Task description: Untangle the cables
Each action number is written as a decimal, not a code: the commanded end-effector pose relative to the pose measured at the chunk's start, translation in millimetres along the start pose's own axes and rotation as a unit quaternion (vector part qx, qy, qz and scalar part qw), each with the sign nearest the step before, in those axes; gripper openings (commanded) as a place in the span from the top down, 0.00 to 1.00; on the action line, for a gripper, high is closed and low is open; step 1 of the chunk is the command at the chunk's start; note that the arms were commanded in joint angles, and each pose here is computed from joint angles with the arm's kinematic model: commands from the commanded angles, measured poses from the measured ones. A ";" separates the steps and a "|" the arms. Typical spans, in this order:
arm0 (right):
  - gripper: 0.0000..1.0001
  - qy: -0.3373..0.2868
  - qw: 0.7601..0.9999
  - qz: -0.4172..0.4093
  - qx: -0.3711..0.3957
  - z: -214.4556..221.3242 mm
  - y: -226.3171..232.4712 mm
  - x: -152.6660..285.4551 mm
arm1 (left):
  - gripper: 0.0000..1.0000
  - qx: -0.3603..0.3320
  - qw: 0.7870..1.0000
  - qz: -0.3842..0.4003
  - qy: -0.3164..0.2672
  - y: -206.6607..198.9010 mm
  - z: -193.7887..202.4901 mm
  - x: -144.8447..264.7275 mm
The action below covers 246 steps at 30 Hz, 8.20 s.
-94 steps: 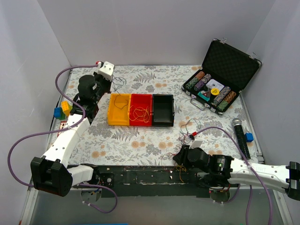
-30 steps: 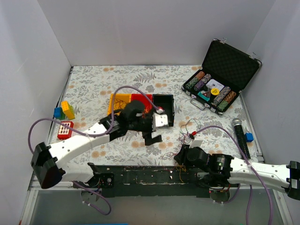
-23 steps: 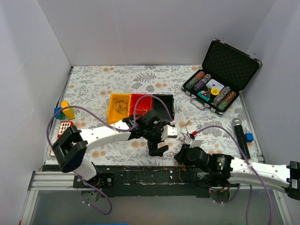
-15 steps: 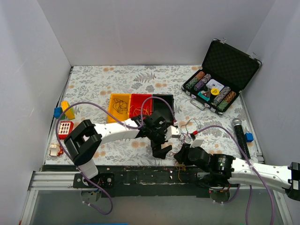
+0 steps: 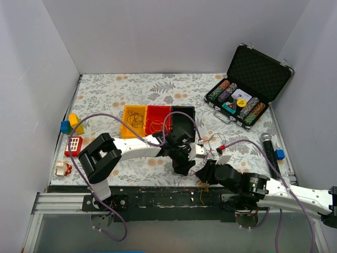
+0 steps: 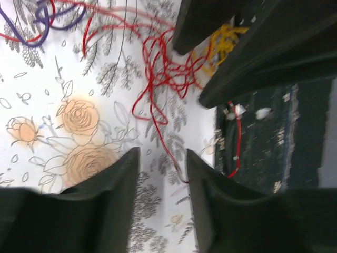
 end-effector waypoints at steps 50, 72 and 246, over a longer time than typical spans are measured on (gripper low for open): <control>0.44 -0.062 0.991 -0.022 0.113 -94.3 33.9 -27.1 | 1.00 0.047 0.965 -0.245 -0.085 19.3 13.2 144.7; 0.41 -0.003 0.976 -0.114 0.188 -40.2 90.7 -76.4 | 1.00 0.092 0.963 -0.238 -0.083 23.6 10.4 136.3; 0.99 -0.258 0.963 -0.070 0.042 -185.8 82.4 149.3 | 1.00 -0.087 0.911 -0.333 -0.226 49.5 -68.9 196.2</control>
Point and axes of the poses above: each gripper's point midway between its finger pads, its own x axis back along the fingers, its own y axis along the line the jaws close on, z = x × y, the point moved 6 cm from there along x, back along the fingers, and after that the axes turned 5 degrees about x, right-handed, at the moved point
